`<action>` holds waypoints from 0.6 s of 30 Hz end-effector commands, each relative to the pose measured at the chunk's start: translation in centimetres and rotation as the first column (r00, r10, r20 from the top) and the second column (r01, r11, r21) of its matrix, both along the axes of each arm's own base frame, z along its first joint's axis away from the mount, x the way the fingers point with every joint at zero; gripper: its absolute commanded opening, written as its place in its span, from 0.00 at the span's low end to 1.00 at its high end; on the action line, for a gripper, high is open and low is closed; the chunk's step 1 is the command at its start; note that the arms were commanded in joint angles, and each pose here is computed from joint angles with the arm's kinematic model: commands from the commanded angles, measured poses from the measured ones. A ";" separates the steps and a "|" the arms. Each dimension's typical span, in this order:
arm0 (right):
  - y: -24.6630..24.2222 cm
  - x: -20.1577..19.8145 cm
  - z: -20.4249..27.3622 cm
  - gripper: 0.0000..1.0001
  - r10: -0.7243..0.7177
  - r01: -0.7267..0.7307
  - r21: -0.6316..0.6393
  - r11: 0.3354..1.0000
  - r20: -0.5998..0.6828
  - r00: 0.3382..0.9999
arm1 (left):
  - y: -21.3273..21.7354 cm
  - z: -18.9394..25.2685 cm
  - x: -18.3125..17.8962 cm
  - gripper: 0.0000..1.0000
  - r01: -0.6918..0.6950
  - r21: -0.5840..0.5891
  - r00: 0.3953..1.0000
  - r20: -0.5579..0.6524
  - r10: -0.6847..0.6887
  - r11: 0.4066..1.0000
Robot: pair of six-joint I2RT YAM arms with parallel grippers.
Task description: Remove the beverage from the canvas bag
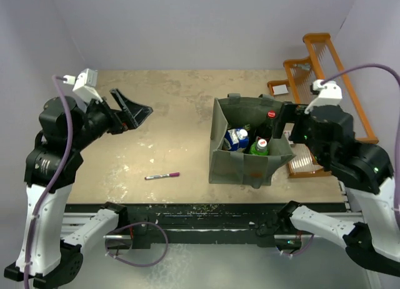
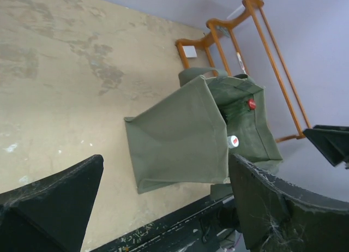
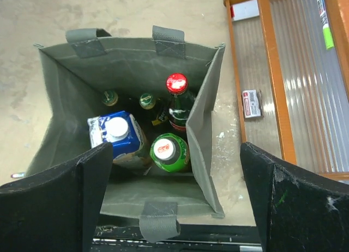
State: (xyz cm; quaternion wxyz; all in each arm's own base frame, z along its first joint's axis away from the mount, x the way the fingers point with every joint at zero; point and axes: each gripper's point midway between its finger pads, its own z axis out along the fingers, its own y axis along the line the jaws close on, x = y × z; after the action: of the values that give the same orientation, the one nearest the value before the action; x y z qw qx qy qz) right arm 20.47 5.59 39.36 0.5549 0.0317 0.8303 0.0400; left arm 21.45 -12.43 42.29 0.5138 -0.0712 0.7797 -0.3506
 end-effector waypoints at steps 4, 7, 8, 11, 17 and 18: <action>0.1 1.6 -0.9 1.00 -0.091 0.090 -0.025 0.996 -0.055 0.994 | -3.8 2.1 1.9 0.99 0.180 -0.098 0.983 0.043 -0.177 0.979; 0.2 1.9 -1.2 1.00 -0.091 0.089 -0.041 0.995 -0.063 0.994 | -5.1 1.9 2.3 0.99 0.230 -0.116 0.973 0.038 -0.227 0.966; 0.3 2.0 -1.1 1.00 -0.088 0.086 -0.041 0.995 -0.057 0.995 | -5.7 1.8 2.3 0.99 0.246 -0.119 0.969 0.036 -0.243 0.962; 0.2 2.3 -1.1 1.00 -0.097 0.096 -0.038 0.995 -0.039 0.994 | -8.3 1.3 2.1 0.99 0.300 -0.113 0.954 0.027 -0.298 0.947; 1.1 2.5 -1.5 1.00 -0.071 0.071 -0.012 0.997 -0.044 0.996 | -14.3 1.6 1.7 0.99 0.416 -0.108 0.910 0.044 -0.413 0.903; 1.1 2.6 -1.5 1.00 -0.085 0.086 0.007 0.996 -0.047 0.995 | -15.3 1.6 1.6 0.99 0.433 -0.095 0.902 0.051 -0.430 0.897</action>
State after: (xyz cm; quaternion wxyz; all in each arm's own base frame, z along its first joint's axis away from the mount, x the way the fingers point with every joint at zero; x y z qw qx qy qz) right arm 22.47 6.58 37.44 0.5257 0.0411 0.8496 0.0078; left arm 22.77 -24.69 40.74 0.3963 0.0549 0.7857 -0.4717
